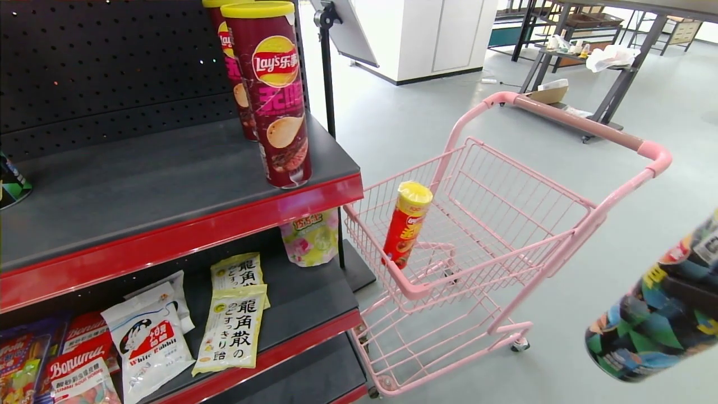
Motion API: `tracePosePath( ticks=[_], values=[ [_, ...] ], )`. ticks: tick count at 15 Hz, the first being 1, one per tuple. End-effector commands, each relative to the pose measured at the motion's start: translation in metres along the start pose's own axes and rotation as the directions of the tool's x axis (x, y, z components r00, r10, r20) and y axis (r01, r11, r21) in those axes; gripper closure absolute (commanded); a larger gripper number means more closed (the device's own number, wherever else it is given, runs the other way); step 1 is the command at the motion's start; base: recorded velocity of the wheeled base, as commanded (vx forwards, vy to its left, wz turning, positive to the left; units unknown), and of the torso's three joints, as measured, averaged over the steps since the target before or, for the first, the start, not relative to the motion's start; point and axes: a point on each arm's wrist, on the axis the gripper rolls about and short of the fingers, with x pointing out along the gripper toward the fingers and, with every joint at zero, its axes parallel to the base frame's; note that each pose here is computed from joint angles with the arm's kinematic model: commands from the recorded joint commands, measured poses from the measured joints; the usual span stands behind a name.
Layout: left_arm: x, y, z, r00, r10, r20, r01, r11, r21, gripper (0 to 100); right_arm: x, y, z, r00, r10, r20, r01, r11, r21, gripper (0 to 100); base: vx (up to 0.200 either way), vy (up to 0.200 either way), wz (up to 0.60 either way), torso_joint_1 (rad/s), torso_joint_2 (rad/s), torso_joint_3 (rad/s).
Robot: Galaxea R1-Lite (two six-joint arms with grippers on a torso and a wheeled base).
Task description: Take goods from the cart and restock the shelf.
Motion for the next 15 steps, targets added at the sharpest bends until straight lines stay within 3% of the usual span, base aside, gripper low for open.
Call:
tracePosePath(
  ticks=[1,5,15],
  values=[
    [0.000,0.000,0.000,1.000,0.000,-0.001,0.000,1.000,0.000,0,-0.041,-0.002,-0.036,0.995,-0.083,0.052,0.084,0.996,-0.009,100,0.000,0.000,0.00,0.000,0.00,0.000],
    [0.000,0.000,0.000,1.000,0.000,-0.001,0.000,1.000,0.000,0,-0.055,-0.001,-0.056,0.995,-0.090,0.032,0.091,0.996,-0.023,100,0.000,0.000,0.00,0.000,0.00,0.000],
    [0.000,0.000,0.000,1.000,0.000,-0.001,0.000,1.000,-0.003,0,-0.057,-0.001,-0.064,0.995,-0.095,0.032,0.096,0.994,-0.048,100,0.000,0.000,0.00,0.000,0.00,0.000]
  ],
)
